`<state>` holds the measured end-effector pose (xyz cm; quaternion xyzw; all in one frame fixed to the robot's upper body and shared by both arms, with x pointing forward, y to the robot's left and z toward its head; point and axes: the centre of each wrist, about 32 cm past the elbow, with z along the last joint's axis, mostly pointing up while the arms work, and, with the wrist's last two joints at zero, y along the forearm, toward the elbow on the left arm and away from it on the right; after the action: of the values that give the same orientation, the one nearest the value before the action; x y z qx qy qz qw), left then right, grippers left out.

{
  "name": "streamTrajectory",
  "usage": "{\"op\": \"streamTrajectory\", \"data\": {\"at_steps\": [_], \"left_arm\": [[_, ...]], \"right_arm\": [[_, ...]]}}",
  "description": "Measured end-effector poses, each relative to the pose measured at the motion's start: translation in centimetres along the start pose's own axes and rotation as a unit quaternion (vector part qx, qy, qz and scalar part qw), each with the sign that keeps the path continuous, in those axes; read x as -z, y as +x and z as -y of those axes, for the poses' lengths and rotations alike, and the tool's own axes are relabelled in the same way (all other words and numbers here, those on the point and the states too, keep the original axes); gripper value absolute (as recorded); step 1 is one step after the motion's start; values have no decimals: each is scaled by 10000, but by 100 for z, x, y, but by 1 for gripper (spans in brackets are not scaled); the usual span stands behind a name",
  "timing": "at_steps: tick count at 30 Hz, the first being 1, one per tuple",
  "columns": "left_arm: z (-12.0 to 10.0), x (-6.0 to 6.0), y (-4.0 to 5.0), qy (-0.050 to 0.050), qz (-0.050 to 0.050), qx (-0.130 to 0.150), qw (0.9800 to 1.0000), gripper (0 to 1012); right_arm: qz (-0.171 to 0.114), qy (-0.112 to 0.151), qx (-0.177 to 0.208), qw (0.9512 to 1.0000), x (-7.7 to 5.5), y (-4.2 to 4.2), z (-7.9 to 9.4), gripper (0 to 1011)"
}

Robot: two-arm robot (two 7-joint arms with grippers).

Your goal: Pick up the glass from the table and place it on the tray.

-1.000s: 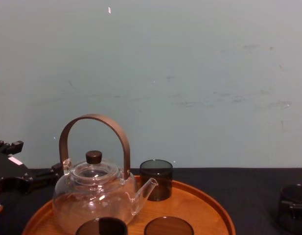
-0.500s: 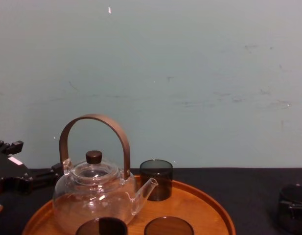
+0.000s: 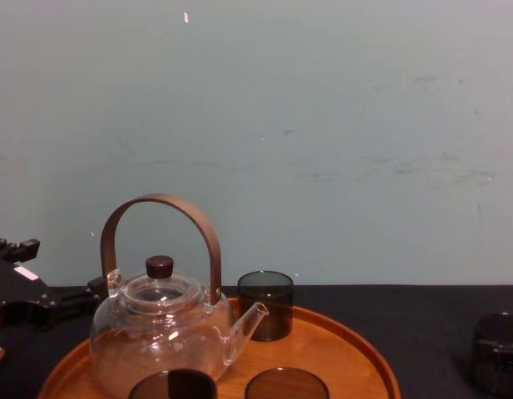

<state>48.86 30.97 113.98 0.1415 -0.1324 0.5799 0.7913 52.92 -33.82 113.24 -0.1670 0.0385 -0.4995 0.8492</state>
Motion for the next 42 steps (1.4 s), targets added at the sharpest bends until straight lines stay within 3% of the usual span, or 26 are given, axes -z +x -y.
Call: {"op": "streamTrajectory", "data": {"at_steps": [21, 32, 42], "left_arm": [[0, 0, 0, 0, 0, 0, 10000, 1001], [0, 0, 0, 0, 0, 0, 10000, 1001], [0, 0, 0, 0, 0, 0, 10000, 1001]], "right_arm": [[-145, 50, -147, 9998, -27, 8, 24, 905], [-9, 192, -261, 9995, -244, -39, 82, 905], [235, 292, -381, 9986, -412, -133, 106, 905]]}}
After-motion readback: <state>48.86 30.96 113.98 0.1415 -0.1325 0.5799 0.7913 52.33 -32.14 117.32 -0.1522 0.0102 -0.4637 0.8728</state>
